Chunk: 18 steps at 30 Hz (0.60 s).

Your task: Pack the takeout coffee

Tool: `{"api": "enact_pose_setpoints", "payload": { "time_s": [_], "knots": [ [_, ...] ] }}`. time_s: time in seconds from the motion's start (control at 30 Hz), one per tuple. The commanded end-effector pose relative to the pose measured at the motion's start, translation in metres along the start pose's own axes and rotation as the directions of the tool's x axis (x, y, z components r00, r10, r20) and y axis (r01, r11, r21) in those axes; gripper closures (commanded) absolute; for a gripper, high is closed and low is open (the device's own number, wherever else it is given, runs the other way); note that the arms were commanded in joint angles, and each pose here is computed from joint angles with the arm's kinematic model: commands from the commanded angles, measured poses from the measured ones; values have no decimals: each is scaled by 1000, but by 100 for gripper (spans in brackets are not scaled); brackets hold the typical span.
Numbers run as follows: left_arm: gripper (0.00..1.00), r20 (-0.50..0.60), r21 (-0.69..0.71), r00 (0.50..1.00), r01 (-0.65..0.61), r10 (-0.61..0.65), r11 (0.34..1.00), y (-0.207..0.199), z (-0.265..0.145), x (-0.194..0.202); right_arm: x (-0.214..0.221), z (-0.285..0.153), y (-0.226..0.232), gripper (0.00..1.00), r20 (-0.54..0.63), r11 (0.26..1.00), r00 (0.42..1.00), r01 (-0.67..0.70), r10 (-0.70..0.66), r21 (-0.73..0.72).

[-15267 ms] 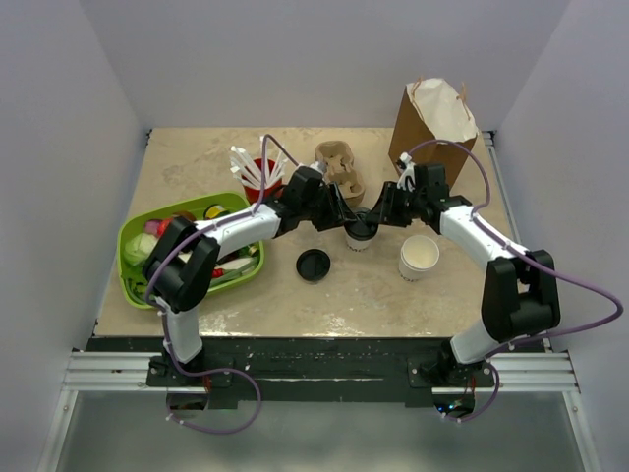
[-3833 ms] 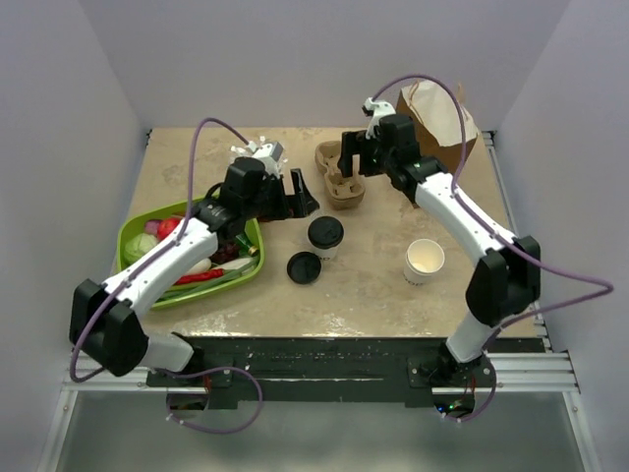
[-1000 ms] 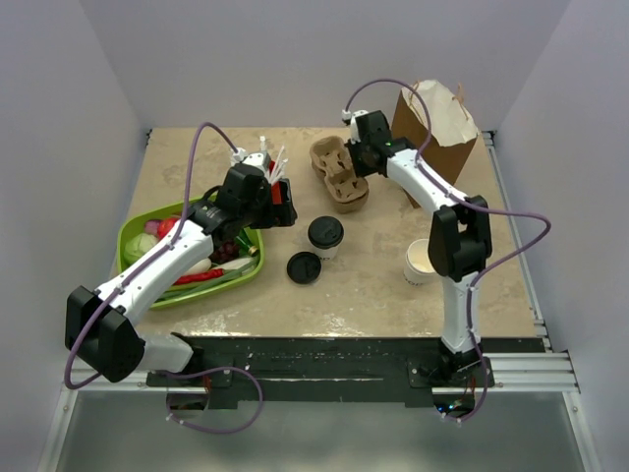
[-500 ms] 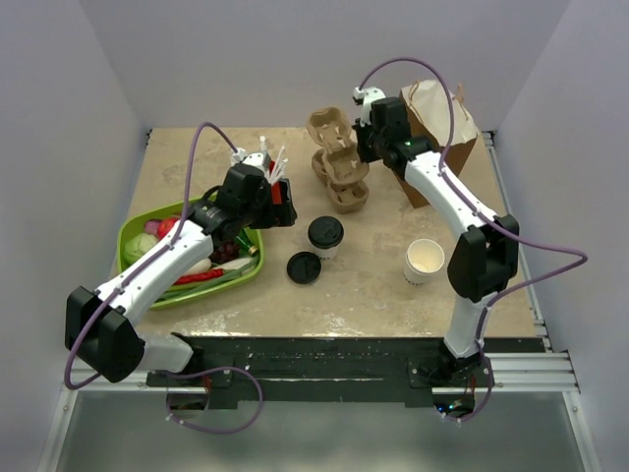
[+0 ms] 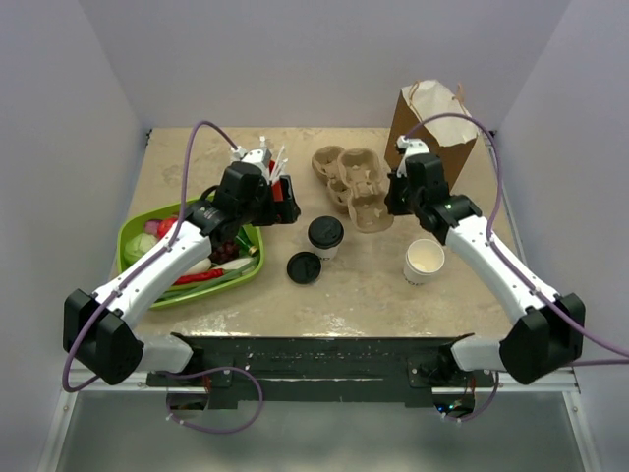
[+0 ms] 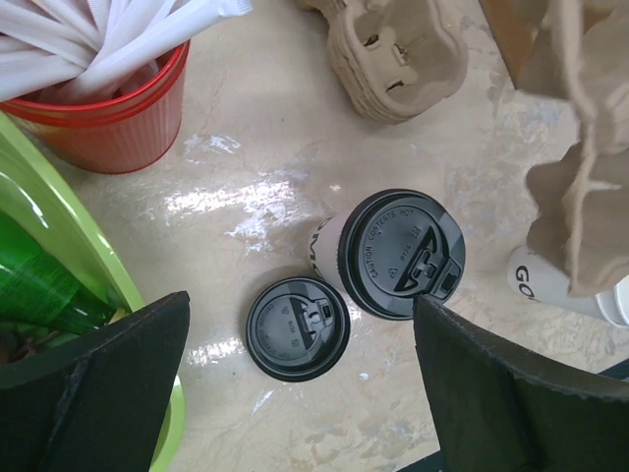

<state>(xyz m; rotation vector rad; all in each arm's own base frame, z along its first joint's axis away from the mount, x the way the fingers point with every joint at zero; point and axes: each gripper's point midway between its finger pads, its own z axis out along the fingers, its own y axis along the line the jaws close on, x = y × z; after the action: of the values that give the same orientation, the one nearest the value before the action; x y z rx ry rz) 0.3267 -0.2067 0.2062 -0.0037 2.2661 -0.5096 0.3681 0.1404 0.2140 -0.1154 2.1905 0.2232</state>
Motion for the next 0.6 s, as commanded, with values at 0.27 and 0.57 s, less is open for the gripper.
{"api": "enact_pose_setpoints", "payload": {
  "time_s": [0.27, 0.57],
  "knots": [
    [0, 33, 121, 999, 2, -6, 993, -23, 3, -11, 44, -38, -4, 100, -17, 993, 993, -117, 116, -18],
    [0, 73, 172, 997, 23, -36, 985, -40, 3, -31, 21, -69, -8, 100, 87, 992, 988, -123, 124, -24]
  ]
}}
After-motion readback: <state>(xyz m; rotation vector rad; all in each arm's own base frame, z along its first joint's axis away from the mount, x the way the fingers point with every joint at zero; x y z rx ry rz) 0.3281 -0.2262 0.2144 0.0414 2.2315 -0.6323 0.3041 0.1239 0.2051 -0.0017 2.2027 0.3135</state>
